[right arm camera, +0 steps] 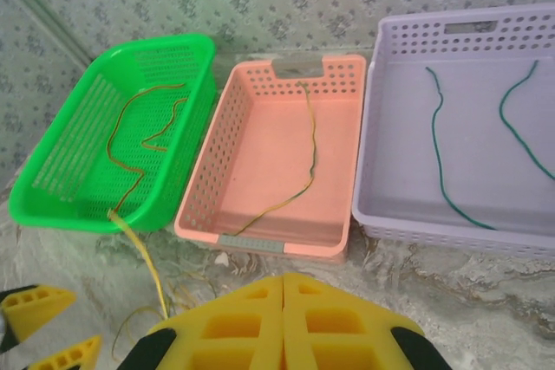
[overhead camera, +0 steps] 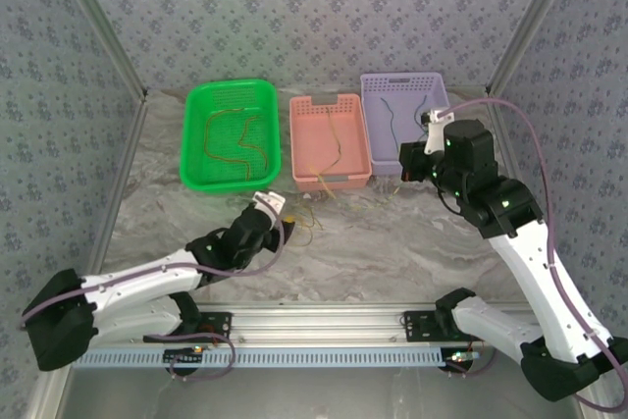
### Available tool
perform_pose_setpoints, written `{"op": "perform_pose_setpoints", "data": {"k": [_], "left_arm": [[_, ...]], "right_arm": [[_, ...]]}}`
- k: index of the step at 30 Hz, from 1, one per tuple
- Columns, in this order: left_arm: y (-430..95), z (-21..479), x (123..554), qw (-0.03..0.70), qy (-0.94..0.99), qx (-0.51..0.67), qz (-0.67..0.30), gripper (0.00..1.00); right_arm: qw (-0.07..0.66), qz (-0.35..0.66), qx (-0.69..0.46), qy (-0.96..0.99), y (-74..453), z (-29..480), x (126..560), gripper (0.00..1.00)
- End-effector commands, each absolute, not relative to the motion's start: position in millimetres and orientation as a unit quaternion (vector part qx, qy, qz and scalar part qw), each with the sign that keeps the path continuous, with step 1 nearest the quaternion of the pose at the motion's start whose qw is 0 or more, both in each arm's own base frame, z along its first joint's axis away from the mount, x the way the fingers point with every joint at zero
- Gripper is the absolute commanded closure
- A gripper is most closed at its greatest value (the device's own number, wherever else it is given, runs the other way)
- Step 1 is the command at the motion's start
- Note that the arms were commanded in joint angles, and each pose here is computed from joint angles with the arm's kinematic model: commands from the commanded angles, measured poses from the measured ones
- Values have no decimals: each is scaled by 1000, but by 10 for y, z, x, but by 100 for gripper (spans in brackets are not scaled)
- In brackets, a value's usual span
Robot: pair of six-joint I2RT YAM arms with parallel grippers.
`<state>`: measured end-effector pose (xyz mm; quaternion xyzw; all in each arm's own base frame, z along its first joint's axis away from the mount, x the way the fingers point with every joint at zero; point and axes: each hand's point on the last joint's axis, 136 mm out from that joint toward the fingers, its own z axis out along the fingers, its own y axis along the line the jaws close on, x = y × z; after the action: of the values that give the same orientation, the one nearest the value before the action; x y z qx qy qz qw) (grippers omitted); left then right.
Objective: Untangle the cables
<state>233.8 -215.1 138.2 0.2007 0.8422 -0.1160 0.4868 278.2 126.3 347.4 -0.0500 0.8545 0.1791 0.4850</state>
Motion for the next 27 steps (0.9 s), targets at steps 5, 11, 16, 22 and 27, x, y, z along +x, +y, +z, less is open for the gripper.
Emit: {"op": "perform_pose_setpoints", "data": {"k": [5, 11, 16, 22, 27], "left_arm": [[-2227, 2458, 2283, 513, 805, 46, -296, 20], [-2774, 2876, 2379, 438, 792, -31, -424, 23], [-3213, 2769, 2576, 366, 798, -107, -467, 25], [-3467, 2731, 2769, 355, 780, -152, -492, 25], [-3616, 2662, 2883, 346, 787, -159, -486, 38]], "right_arm": [[481, 180, 91, 853, 1173, 3366, 3183, 100], [459, 245, 208, 828, 1253, 3099, 3437, 100], [433, 285, 290, 804, 1270, 2861, 3508, 100], [411, 314, 336, 787, 1292, 2668, 3515, 100], [397, 330, 348, 783, 1330, 2543, 3511, 100]]}}
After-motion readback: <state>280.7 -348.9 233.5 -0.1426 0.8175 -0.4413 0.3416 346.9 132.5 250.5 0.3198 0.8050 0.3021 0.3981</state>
